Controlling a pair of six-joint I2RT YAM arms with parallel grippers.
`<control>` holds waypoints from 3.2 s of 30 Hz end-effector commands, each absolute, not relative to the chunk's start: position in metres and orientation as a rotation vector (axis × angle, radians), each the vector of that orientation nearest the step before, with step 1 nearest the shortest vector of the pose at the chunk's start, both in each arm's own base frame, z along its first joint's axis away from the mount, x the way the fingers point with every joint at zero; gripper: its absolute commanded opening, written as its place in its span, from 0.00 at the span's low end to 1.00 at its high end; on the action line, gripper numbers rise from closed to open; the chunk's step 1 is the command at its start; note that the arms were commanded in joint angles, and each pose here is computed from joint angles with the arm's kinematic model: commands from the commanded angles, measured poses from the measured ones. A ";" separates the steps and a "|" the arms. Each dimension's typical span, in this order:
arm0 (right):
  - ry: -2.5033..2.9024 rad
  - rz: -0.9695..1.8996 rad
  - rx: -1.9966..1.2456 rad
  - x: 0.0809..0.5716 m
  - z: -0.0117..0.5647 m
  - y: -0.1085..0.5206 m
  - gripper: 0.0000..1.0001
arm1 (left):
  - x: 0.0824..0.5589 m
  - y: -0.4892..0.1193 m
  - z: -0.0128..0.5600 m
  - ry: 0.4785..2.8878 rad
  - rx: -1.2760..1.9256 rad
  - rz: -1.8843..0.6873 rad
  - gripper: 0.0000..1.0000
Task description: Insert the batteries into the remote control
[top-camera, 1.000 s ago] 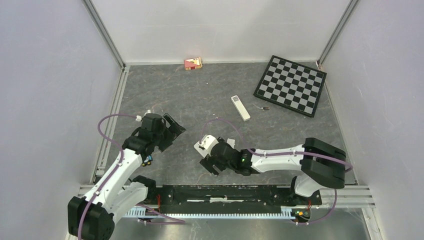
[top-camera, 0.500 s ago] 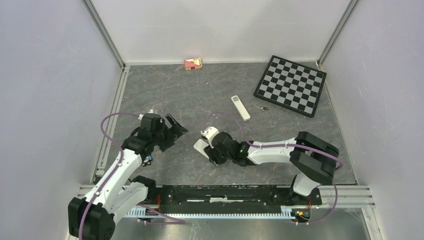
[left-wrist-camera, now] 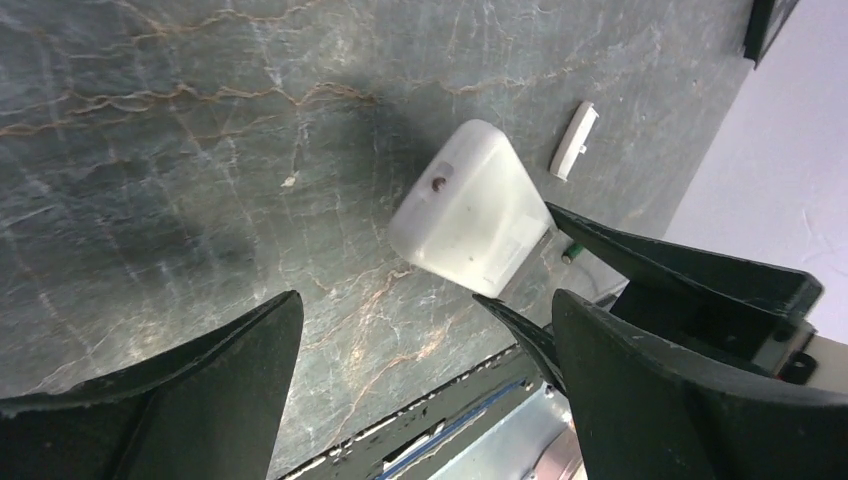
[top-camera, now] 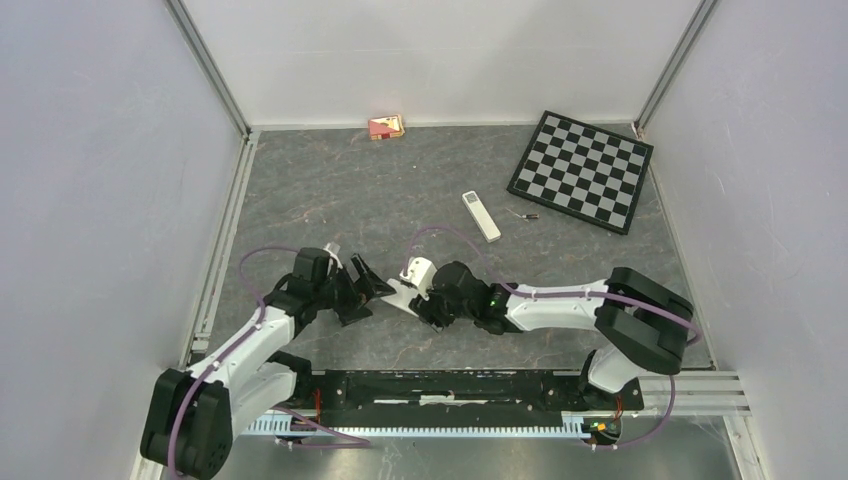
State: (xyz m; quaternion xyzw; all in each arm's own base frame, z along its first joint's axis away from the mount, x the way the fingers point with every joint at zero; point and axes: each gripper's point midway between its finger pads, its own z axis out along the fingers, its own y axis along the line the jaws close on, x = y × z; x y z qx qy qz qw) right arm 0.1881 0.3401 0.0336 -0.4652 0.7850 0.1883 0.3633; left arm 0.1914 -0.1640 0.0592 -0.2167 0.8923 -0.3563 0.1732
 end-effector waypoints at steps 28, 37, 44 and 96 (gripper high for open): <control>1.686 0.791 -1.245 0.188 0.124 0.374 0.26 | 0.182 -0.219 0.136 2.214 -0.216 -1.677 0.23; 1.911 0.700 -0.920 0.224 0.140 0.331 0.86 | 0.217 -0.212 0.163 2.006 -0.123 -1.496 0.02; 2.314 0.271 -0.299 0.246 0.135 0.226 0.84 | 0.244 -0.201 0.192 1.753 -0.045 -1.352 0.02; 2.851 -0.100 0.878 0.160 0.004 0.158 0.24 | 0.244 -0.191 0.187 1.711 -0.050 -1.274 0.02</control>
